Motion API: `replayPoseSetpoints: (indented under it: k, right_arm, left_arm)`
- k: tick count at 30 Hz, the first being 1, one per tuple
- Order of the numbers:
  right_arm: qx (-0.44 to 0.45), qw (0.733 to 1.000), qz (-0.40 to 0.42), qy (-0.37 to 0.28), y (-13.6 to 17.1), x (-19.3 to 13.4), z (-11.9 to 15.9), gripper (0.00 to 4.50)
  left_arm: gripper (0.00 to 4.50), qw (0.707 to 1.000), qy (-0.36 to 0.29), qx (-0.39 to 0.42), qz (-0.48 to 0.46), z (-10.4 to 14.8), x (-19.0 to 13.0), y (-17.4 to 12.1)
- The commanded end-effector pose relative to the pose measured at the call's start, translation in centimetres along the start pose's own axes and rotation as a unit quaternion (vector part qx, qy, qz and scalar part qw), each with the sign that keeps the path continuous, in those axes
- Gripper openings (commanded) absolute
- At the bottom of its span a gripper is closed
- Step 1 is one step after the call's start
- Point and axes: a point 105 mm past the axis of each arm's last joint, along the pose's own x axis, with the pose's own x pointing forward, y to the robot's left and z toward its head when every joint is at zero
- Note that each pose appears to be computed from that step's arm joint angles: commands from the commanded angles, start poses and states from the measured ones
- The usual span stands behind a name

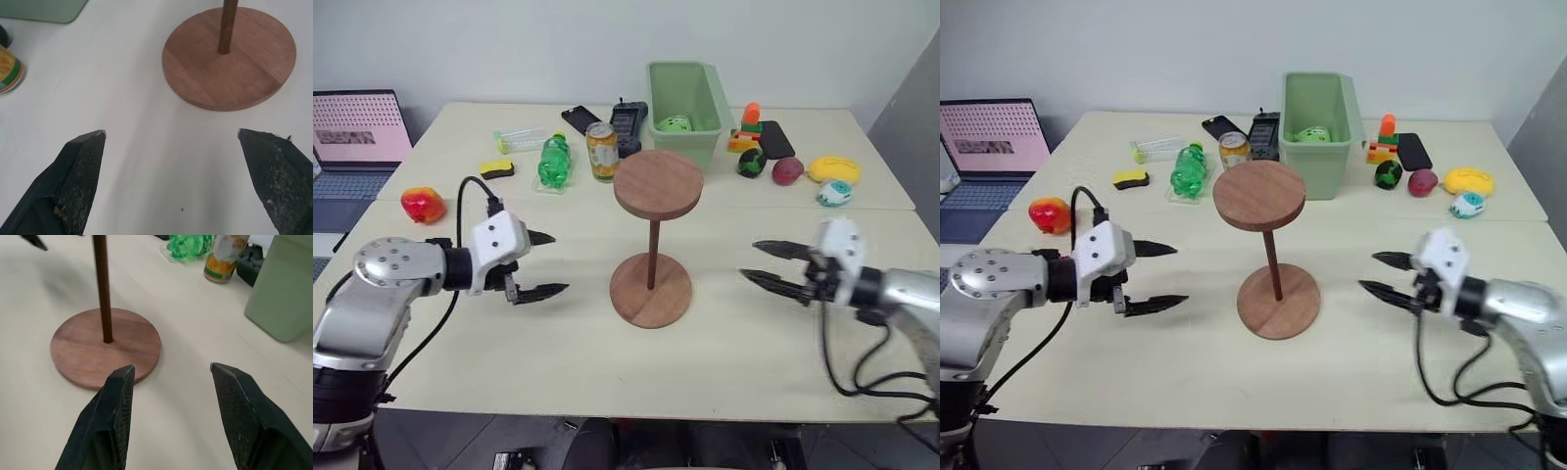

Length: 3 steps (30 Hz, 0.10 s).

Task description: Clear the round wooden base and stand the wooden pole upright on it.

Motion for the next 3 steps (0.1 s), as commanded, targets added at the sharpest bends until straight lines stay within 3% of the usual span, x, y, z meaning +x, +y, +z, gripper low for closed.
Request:
replayPoseSetpoints:
  k: [1,3]
  right_arm:
    - [-0.019,0.999,0.038,-0.002,1.19,-1.84,1.86,2.56]
    - [-0.022,0.999,0.047,0.008,1.46,-2.29,2.02,2.56]
  left_arm:
    - [4.50,1.000,-0.002,0.002,0.010,-0.03,-1.34,0.69]
    - [4.50,1.000,0.009,0.007,0.012,-0.69,-1.54,0.92]
